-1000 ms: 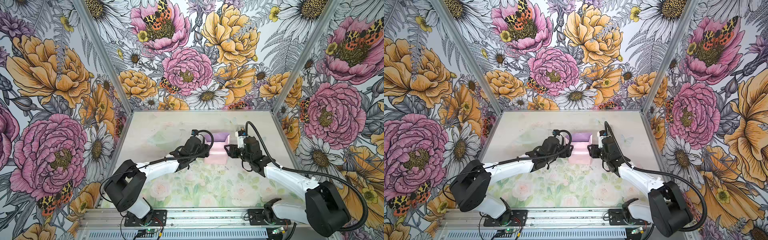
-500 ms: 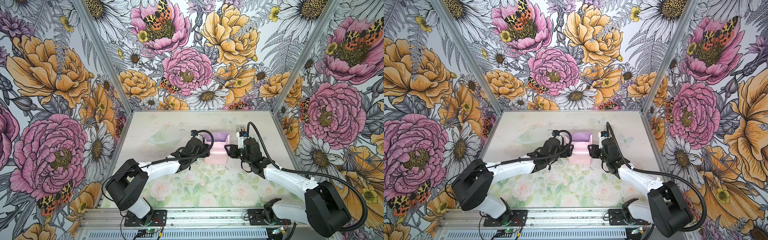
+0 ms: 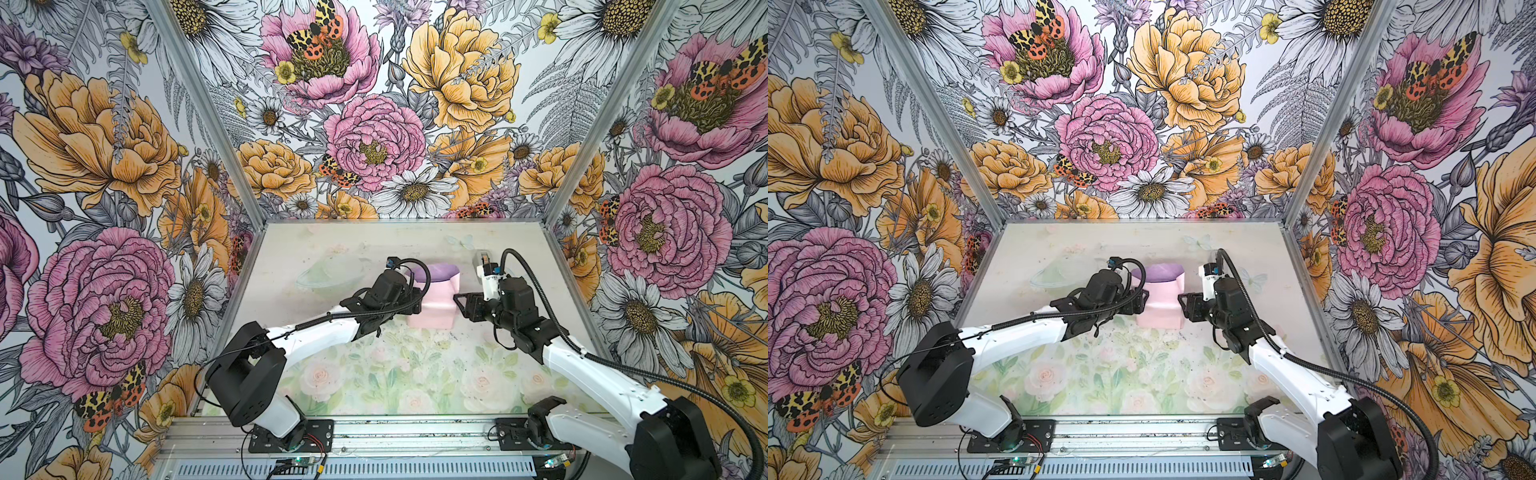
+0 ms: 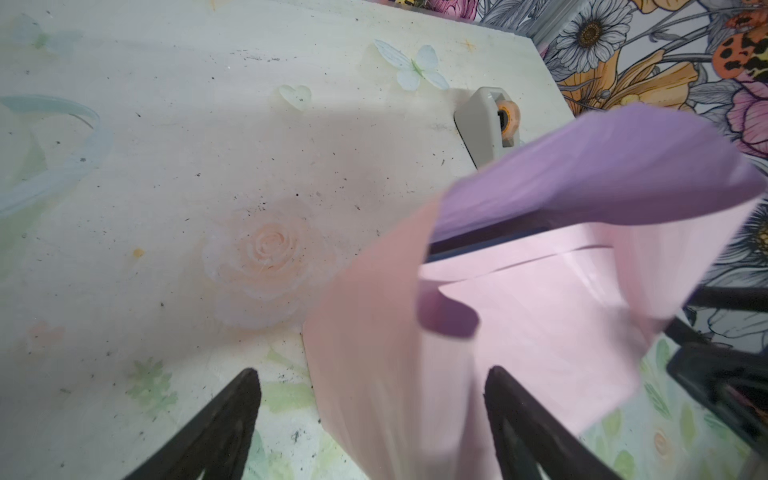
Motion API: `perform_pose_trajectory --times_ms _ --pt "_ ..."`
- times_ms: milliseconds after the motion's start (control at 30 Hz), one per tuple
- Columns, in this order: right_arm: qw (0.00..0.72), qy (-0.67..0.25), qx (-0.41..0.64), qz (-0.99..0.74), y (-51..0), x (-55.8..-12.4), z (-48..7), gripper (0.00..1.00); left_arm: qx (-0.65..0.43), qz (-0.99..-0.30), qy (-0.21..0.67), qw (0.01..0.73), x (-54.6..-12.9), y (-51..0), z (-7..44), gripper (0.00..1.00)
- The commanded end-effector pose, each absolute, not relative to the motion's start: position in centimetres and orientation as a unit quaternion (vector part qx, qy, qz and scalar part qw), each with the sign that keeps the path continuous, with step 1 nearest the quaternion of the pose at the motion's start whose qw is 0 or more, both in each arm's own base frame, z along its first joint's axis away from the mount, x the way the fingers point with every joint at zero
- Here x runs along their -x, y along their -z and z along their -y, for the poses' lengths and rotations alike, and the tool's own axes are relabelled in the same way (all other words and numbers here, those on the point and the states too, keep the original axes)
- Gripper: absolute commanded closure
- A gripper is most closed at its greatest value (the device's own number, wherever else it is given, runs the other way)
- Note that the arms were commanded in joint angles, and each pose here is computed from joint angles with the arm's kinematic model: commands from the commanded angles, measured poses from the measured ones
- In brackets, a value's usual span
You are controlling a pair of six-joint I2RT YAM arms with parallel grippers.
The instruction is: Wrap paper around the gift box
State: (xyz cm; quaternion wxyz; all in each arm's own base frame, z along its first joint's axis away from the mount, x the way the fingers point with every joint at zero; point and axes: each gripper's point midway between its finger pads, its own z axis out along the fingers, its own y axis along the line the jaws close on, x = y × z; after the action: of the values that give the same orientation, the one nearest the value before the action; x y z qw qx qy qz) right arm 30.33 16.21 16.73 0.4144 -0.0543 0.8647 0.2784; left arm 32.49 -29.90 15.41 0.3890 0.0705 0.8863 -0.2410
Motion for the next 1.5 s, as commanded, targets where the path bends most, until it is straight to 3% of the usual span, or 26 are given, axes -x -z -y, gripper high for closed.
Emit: perform_pose_trajectory --times_ms 0,133,400,633,900,1467 --pt "0.450 -0.309 0.080 -0.834 -21.5 -30.0 -16.4 0.44 -0.084 -0.862 0.286 0.410 -31.3 -20.3 29.5 0.14" --pt "0.451 -0.308 0.037 -0.837 -22.2 -30.1 -14.8 0.45 -0.031 -0.849 0.310 0.426 -30.5 -22.2 26.3 0.14" --pt "0.420 -0.280 0.025 -0.863 -19.3 -29.7 -14.5 0.45 0.039 -0.852 0.325 0.407 -30.3 -20.3 21.9 0.15" --pt "0.385 -0.293 0.070 -0.872 -18.4 -30.4 -17.2 0.45 -0.038 -0.823 0.388 0.413 -29.5 -20.9 26.4 0.17" --pt "0.392 -0.274 0.077 -0.875 -18.7 -31.7 -17.9 0.47 -0.048 -0.832 0.361 0.418 -30.6 -19.4 28.9 0.28" --pt "0.382 -0.185 0.056 -0.904 -14.7 -33.2 -16.6 0.72 -0.039 -0.853 0.310 0.417 -33.0 -17.1 30.6 0.50"
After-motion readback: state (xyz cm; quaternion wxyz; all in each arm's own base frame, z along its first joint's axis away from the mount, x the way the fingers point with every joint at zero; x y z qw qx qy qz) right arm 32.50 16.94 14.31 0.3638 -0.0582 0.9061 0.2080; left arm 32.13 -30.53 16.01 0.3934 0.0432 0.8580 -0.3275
